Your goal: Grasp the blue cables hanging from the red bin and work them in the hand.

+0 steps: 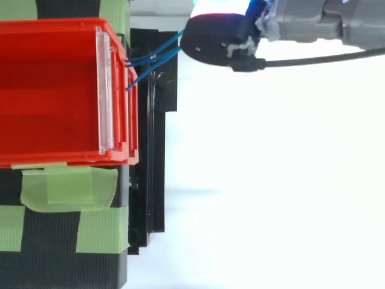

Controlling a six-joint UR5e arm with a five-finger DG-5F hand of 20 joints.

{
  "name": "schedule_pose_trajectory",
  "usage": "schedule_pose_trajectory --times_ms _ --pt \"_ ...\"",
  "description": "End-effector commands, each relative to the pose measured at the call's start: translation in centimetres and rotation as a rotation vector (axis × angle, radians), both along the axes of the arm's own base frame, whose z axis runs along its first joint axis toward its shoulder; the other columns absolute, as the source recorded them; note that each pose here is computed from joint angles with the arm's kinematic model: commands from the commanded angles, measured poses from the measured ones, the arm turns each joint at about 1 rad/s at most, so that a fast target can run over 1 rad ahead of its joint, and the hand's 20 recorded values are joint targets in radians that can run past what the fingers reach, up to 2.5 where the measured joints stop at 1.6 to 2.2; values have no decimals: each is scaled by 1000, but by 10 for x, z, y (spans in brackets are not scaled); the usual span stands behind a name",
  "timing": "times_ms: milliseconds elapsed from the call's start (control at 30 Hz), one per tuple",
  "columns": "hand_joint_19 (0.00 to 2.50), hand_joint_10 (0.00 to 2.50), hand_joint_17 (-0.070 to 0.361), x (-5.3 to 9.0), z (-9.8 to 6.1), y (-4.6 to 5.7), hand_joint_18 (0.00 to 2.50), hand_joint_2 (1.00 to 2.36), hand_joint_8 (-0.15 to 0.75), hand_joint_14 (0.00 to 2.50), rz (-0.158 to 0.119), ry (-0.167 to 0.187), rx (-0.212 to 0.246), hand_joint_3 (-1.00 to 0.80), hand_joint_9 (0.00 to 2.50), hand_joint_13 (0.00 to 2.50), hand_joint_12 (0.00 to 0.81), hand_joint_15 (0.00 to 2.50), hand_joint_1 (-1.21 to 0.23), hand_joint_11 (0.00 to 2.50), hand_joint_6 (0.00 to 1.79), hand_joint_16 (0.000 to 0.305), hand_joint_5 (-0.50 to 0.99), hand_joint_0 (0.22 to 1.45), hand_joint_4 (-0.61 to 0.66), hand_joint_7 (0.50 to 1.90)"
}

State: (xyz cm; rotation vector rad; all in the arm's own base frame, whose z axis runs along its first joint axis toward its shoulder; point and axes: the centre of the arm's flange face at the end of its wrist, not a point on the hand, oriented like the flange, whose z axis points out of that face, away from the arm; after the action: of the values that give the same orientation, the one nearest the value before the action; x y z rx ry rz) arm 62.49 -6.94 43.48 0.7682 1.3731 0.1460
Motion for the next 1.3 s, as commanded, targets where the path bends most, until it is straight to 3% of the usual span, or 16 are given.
schedule_pose_trajectory --times_ms 0,233,800,867,900,933,1000,1133,1267 --pt "763 2500 183 0 1 0 2500 1001 519 2500 4 -5 7 317 1736 2085 771 2010 -589 2500 16 244 401 1001 376 1224" --pt "763 2500 183 0 0 3 2500 1160 519 2500 11 -1 7 414 1736 2085 771 2010 -570 2500 15 244 408 1006 360 1243" --pt "763 2500 183 -9 -9 12 2500 1191 519 2500 36 65 77 480 1736 2085 771 2010 -581 2500 14 244 407 1044 337 1271" --pt "763 2500 183 -11 -14 11 2500 1176 519 2500 35 73 86 493 1736 2085 771 2010 -584 2500 14 244 407 1050 335 1276" --pt "763 2500 183 -15 -29 11 2500 1168 519 2500 38 94 94 498 1736 2085 771 2010 -585 2500 14 244 409 1054 334 1284" --pt "763 2500 183 -15 -29 11 2500 1159 519 2500 38 94 94 504 1736 2085 771 2010 -586 2500 12 244 409 1059 336 1296" --pt "763 2500 183 -18 -50 11 2500 1146 519 2500 38 70 141 515 1736 2085 771 2010 -590 2500 12 244 412 1067 325 1301" --pt "763 2500 183 -12 -53 12 2500 1124 519 2500 44 -3 174 529 1736 2085 771 2010 -599 2500 10 244 420 1079 319 1316" --pt "763 2500 183 -13 -53 12 2500 1065 519 2500 41 10 168 523 1736 2085 771 2010 -625 2500 9 244 420 1103 310 1337"
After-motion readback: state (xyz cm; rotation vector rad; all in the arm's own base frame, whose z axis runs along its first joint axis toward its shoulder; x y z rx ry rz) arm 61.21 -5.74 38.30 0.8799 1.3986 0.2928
